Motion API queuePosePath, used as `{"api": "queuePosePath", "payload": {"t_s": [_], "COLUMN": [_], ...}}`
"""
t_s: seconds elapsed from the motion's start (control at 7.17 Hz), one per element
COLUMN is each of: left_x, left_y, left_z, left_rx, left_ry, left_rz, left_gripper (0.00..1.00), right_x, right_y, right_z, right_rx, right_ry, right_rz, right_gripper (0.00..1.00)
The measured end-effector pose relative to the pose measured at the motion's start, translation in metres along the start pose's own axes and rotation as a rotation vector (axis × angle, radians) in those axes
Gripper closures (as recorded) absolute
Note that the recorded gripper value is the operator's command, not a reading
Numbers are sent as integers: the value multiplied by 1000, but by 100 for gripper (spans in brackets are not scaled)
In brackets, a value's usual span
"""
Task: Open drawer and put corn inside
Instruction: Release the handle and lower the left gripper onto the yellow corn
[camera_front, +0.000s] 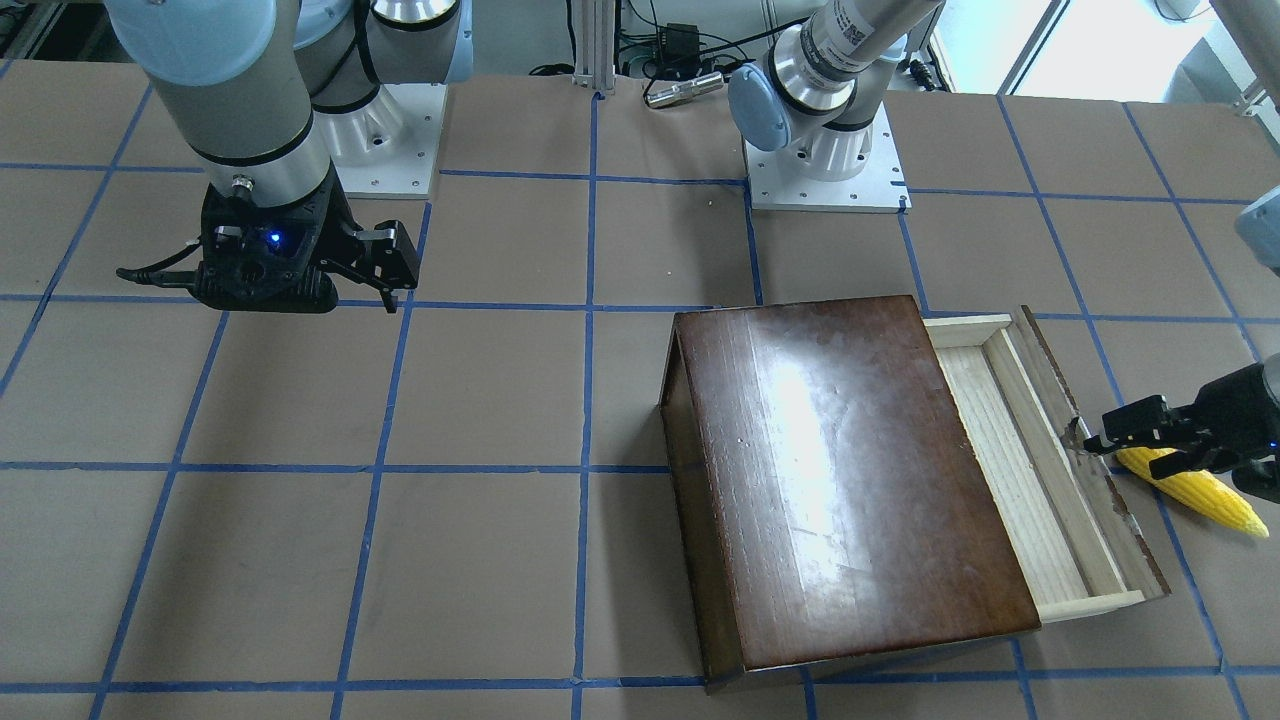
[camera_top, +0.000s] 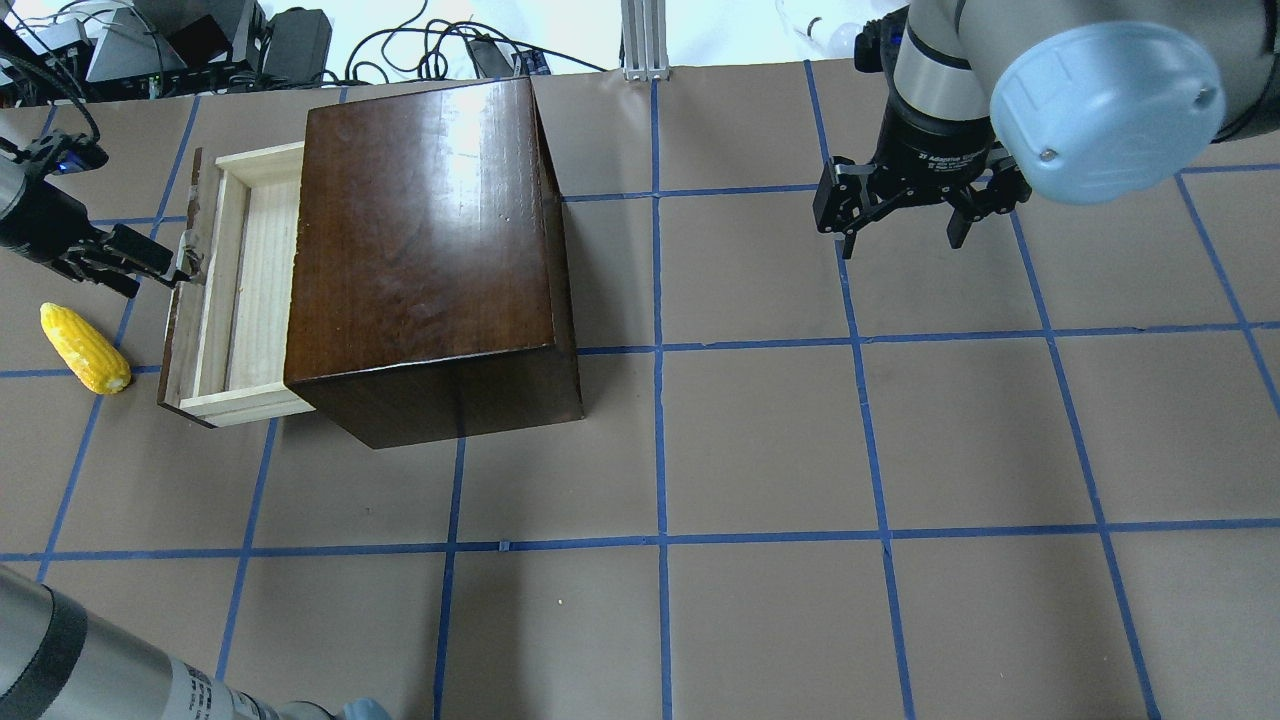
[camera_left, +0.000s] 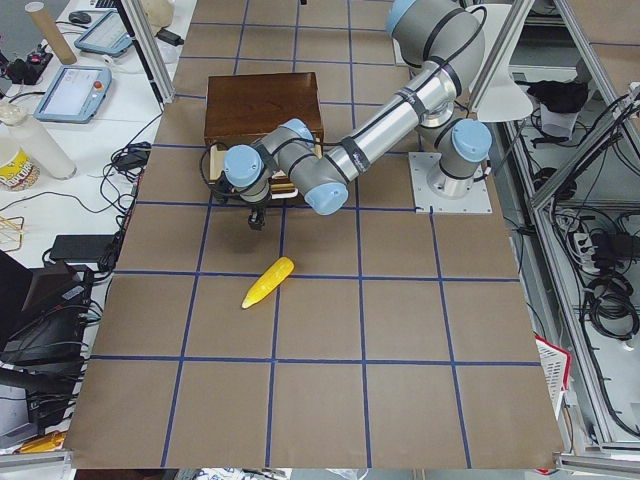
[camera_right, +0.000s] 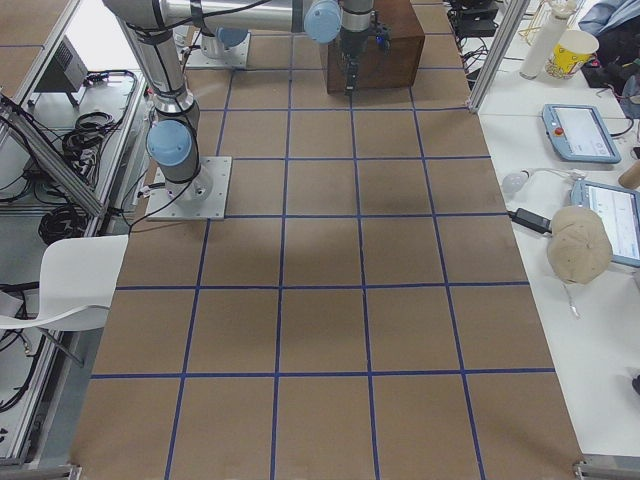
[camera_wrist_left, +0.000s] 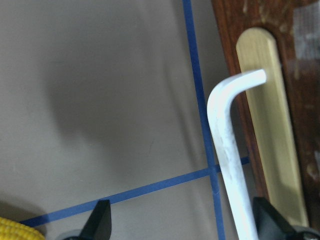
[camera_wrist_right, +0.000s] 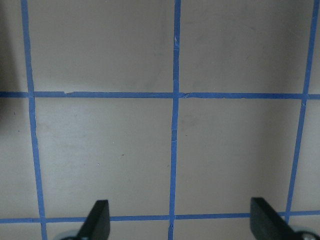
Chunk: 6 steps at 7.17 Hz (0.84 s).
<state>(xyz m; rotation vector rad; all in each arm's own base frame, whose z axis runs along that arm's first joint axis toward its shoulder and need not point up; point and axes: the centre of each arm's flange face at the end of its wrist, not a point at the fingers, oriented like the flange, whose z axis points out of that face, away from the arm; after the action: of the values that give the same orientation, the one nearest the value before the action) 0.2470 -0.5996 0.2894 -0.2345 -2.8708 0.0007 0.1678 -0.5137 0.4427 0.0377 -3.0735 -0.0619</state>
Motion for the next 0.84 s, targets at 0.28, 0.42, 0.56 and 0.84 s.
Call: {"api": "queuePosePath", "payload": {"t_s": [0.28, 0.42, 0.56, 0.84], "left_x": [0, -11, -34, -68], "left_y": [5, 16, 32, 51], "left_z": [-12, -24, -34, -39], "left_rx": [-3, -6, -10, -14], "left_ry": [-14, -31, -57, -135], "left_rz": [0, -29, -99, -237], "left_gripper": [0, 0, 0, 0], "right_x": [0, 0, 0, 0], "right_y": [0, 0, 0, 0], "right_z": [0, 0, 0, -1], "right_rx": [0, 0, 0, 2], "right_ry": [0, 0, 0, 1], "right_rz": [0, 0, 0, 0], "right_gripper": [0, 0, 0, 0]}}
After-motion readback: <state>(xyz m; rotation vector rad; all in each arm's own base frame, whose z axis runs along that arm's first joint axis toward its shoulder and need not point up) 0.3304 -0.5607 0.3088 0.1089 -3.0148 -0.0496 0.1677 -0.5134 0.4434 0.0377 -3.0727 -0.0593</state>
